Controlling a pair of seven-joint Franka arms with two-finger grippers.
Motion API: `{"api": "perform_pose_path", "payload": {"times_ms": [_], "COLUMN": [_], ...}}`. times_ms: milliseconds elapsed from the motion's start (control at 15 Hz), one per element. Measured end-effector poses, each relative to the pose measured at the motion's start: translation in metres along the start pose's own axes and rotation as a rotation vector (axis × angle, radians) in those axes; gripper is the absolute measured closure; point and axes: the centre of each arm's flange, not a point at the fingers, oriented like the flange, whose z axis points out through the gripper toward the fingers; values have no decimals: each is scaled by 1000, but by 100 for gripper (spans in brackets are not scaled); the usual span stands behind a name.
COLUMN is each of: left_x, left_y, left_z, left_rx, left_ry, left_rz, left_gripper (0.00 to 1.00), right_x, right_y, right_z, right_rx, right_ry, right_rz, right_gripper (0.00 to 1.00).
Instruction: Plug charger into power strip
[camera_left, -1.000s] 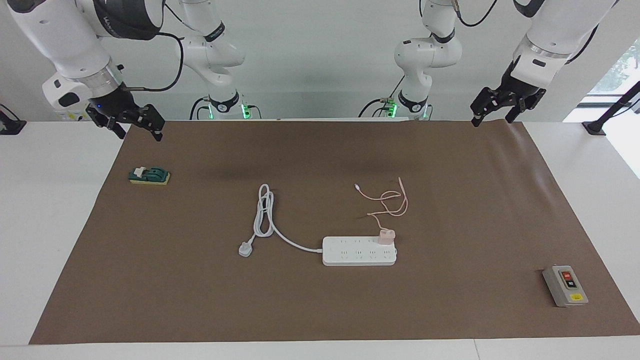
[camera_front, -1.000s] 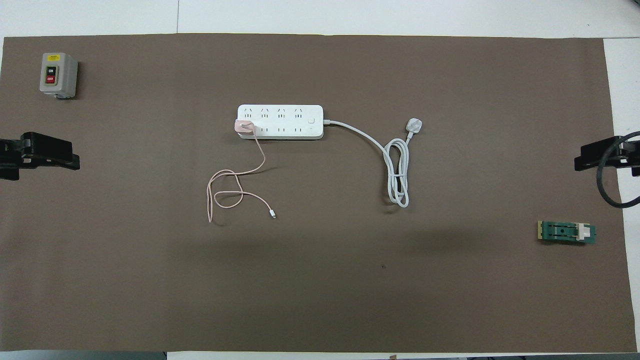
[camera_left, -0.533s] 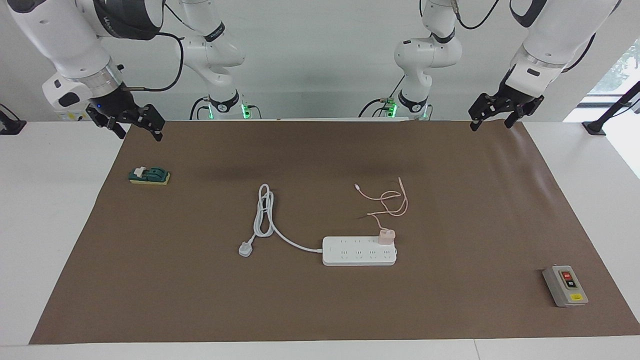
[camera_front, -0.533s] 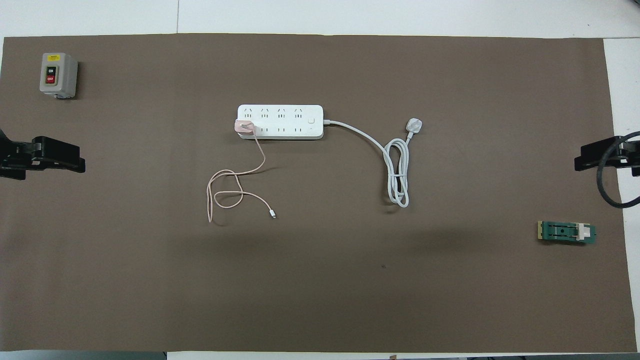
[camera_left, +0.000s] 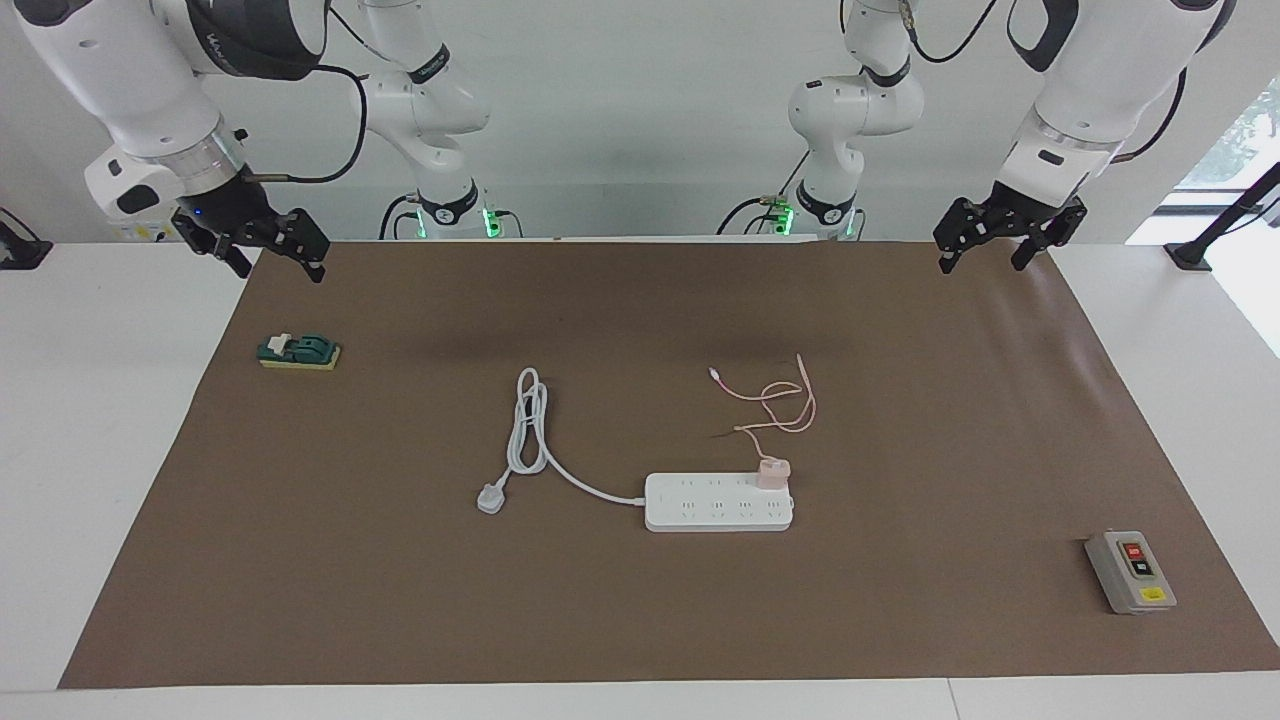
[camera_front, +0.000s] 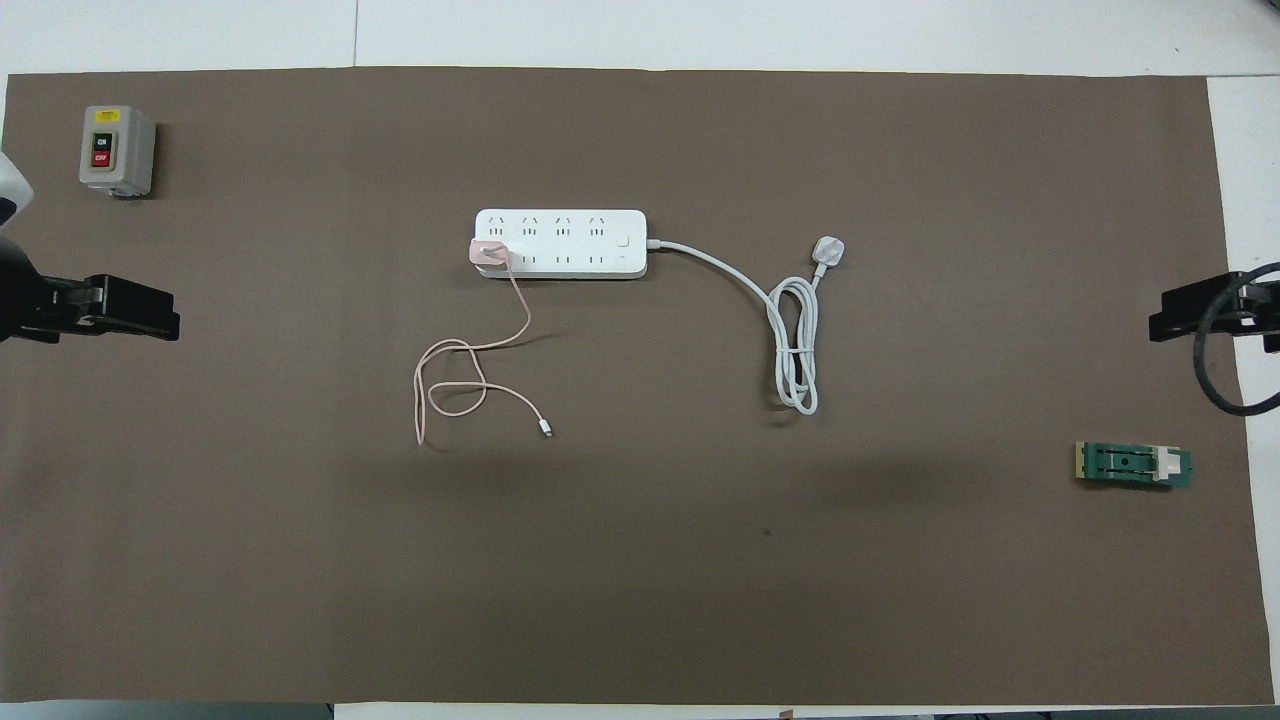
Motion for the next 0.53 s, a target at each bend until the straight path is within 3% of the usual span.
{"api": "perform_pose_path", "payload": {"times_ms": [533], "left_x": [-1], "left_y": [11], "left_z": [0], "left_rx": [-5], "left_ry": [1], "left_rz": [24], "left_gripper": [0], "right_x": [0], "right_y": [0], "right_z": [0], "right_rx": [0], "right_ry": [0], "right_rz": [0], "right_gripper": [0]}}
